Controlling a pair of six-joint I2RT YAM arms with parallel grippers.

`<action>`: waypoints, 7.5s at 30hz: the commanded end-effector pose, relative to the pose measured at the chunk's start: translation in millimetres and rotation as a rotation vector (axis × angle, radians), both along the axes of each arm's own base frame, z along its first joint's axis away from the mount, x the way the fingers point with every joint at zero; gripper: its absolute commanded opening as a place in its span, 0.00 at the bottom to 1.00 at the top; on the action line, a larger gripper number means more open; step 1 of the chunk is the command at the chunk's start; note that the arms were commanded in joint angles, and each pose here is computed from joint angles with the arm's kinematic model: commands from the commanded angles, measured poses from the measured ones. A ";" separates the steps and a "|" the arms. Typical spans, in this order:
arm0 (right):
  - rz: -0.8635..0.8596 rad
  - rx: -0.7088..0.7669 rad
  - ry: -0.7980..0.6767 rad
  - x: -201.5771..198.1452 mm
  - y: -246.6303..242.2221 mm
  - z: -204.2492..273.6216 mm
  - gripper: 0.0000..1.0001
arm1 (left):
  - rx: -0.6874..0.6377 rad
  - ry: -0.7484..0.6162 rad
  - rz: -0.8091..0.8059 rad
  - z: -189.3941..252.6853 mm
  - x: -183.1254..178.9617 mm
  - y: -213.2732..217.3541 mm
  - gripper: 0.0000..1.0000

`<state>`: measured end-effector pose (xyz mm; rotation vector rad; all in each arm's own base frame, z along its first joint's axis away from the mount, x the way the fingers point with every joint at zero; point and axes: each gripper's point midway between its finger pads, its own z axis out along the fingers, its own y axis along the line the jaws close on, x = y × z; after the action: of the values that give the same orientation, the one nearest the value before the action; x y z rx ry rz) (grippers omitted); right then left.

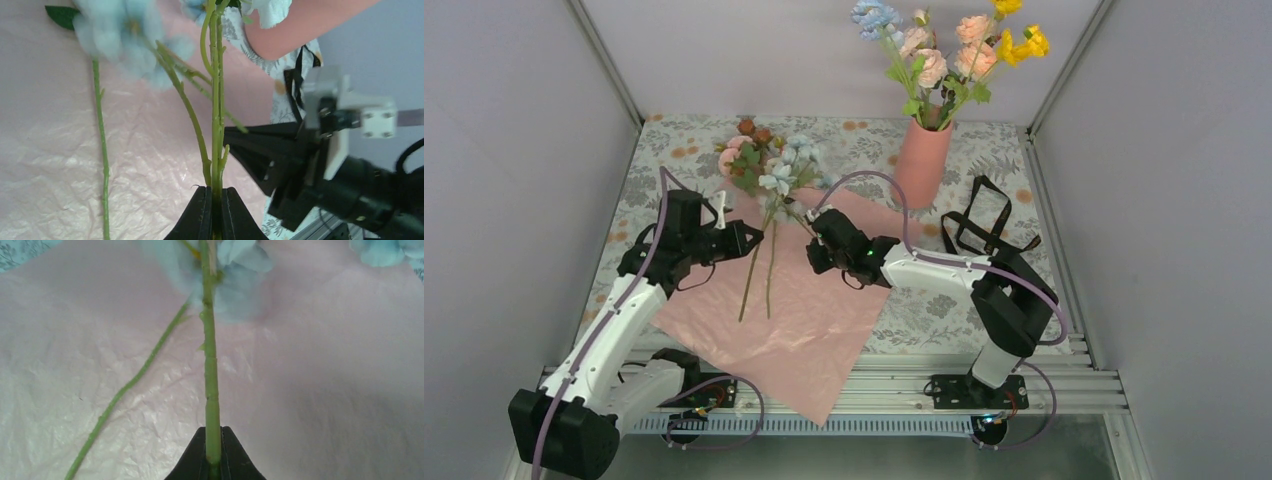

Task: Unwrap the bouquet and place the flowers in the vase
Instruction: Pick up the fake flower from the wrapping paper, then insert the fake flower into the vase.

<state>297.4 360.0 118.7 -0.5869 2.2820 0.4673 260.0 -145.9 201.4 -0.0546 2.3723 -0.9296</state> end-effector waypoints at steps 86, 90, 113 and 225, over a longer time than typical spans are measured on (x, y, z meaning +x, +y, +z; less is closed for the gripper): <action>0.281 0.779 -0.104 -55.4 44.4 276.5 0.04 | -0.190 -0.580 -0.252 150.8 -68.5 -18.6 0.77; 0.265 0.700 -0.207 -49.0 35.0 279.7 0.04 | -0.178 -0.580 -0.245 153.2 -70.0 -16.7 0.89; -0.215 0.202 -0.923 13.2 -89.8 400.2 0.04 | -0.024 -0.507 -0.169 106.4 -41.1 -4.8 1.00; -0.273 0.354 -0.116 11.9 -183.2 171.9 0.96 | 0.040 0.127 0.154 -113.0 103.2 -6.0 0.42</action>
<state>310.7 160.7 296.7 -0.0873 2.0668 0.6013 336.8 -139.9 69.4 -0.2416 2.5609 -0.7259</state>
